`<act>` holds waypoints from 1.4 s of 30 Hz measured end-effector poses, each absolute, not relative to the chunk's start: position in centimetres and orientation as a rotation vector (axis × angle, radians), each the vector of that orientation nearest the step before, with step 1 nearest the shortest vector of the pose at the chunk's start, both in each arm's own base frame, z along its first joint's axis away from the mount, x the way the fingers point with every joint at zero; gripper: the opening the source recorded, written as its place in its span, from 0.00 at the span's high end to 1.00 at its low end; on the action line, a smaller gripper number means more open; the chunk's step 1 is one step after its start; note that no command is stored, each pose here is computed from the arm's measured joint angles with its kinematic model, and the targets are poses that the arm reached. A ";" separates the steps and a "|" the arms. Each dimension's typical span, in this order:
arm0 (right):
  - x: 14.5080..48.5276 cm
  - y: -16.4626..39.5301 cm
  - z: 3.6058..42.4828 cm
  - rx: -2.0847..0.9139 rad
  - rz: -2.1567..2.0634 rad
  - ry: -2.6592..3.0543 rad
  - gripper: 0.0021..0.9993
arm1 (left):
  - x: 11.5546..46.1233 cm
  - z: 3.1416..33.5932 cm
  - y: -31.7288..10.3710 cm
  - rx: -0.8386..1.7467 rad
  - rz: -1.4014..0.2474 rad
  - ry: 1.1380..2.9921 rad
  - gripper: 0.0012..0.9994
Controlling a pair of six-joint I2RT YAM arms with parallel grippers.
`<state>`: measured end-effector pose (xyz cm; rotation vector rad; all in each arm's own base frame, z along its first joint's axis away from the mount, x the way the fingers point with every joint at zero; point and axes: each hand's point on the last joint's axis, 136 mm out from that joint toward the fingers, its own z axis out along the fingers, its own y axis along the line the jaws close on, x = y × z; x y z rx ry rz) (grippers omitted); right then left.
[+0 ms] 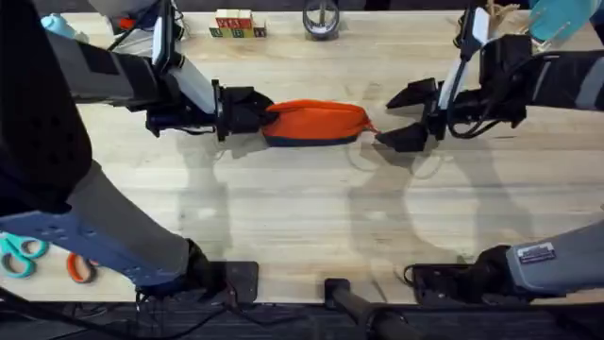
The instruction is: Unzip the bag, pick up the pens from the table one at a time and place them inside, then zip the bag closed.
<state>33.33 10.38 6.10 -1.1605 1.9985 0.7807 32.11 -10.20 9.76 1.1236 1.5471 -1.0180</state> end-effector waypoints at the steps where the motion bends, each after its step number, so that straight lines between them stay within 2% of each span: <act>1: 33.4 10.4 6.1 -1.161 0.780 1.992 0.02 | 32.1 9.8 -10.2 1.124 -1.018 1.547 0.96; 23: 33.6 12.7 5.9 -1.209 0.850 1.896 0.06 | 32.1 9.8 -10.2 1.124 -1.018 1.547 0.96; 34: 33.3 13.3 3.9 -1.205 0.910 1.916 0.09 | 32.1 9.8 -10.2 1.124 -1.018 1.547 0.96; 42: 33.6 13.4 4.1 -1.212 0.899 1.894 0.12 | 32.1 9.8 -10.2 1.125 -1.015 1.545 0.96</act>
